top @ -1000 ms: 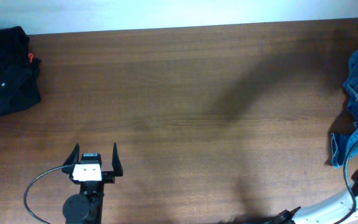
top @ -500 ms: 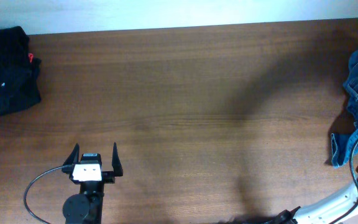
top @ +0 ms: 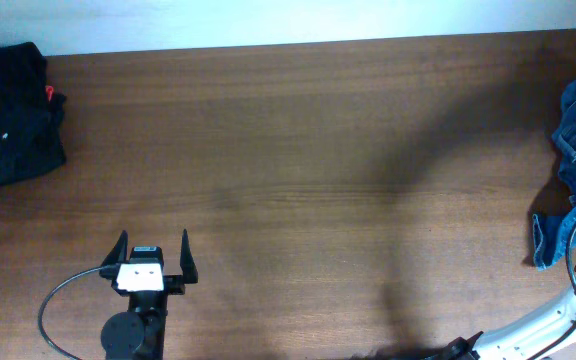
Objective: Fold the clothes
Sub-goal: 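Reach the right gripper to the blue jeans at the right edge and grasp, then drag the grasped jeans with the right gripper to the table center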
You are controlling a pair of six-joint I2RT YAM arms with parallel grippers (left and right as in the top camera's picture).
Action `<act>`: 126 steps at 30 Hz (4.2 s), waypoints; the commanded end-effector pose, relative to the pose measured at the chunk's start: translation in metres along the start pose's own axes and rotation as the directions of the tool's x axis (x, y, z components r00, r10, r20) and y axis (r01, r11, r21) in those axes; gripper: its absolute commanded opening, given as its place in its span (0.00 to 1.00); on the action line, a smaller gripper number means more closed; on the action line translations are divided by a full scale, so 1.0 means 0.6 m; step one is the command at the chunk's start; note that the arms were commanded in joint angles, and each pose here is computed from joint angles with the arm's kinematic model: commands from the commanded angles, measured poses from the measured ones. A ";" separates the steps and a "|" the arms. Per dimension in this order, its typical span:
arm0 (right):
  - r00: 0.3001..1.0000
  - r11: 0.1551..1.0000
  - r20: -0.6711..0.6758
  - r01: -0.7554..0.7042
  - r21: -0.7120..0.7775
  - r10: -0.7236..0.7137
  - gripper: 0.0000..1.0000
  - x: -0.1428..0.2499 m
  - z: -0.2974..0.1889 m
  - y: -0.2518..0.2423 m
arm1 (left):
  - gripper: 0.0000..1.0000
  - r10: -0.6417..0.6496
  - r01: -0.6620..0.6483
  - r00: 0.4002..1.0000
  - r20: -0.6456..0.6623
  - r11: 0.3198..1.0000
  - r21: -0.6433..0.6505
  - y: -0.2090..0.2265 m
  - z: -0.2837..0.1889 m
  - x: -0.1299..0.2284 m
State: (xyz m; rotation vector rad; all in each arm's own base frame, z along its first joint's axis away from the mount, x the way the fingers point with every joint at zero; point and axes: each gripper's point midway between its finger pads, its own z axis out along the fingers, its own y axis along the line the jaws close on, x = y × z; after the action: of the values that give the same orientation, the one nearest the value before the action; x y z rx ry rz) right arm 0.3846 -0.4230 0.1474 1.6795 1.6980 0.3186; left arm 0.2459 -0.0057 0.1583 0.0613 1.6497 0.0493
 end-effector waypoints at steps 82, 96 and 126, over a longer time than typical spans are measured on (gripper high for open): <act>-0.459 -0.652 0.552 0.082 -0.754 -0.696 0.04 1.263 -0.539 0.155 | 0.99 0.020 -0.020 1.000 0.003 1.000 0.004 -0.002 0.000 0.002; -0.258 -0.699 0.650 0.243 -0.672 -0.715 0.04 1.324 -0.552 0.255 | 0.99 0.020 -0.020 1.000 0.003 1.000 0.004 -0.002 0.000 0.002; -0.067 -0.651 0.660 0.267 -0.711 -0.748 0.99 1.329 -0.592 0.330 | 0.99 0.020 -0.020 1.000 0.003 1.000 0.004 -0.002 0.000 0.002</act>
State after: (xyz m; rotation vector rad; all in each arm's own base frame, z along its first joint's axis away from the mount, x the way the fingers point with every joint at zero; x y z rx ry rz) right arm 0.3995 0.4706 0.2142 -1.1903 1.7984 0.7264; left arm 0.2459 -0.0057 0.1585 0.0615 1.6485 0.0496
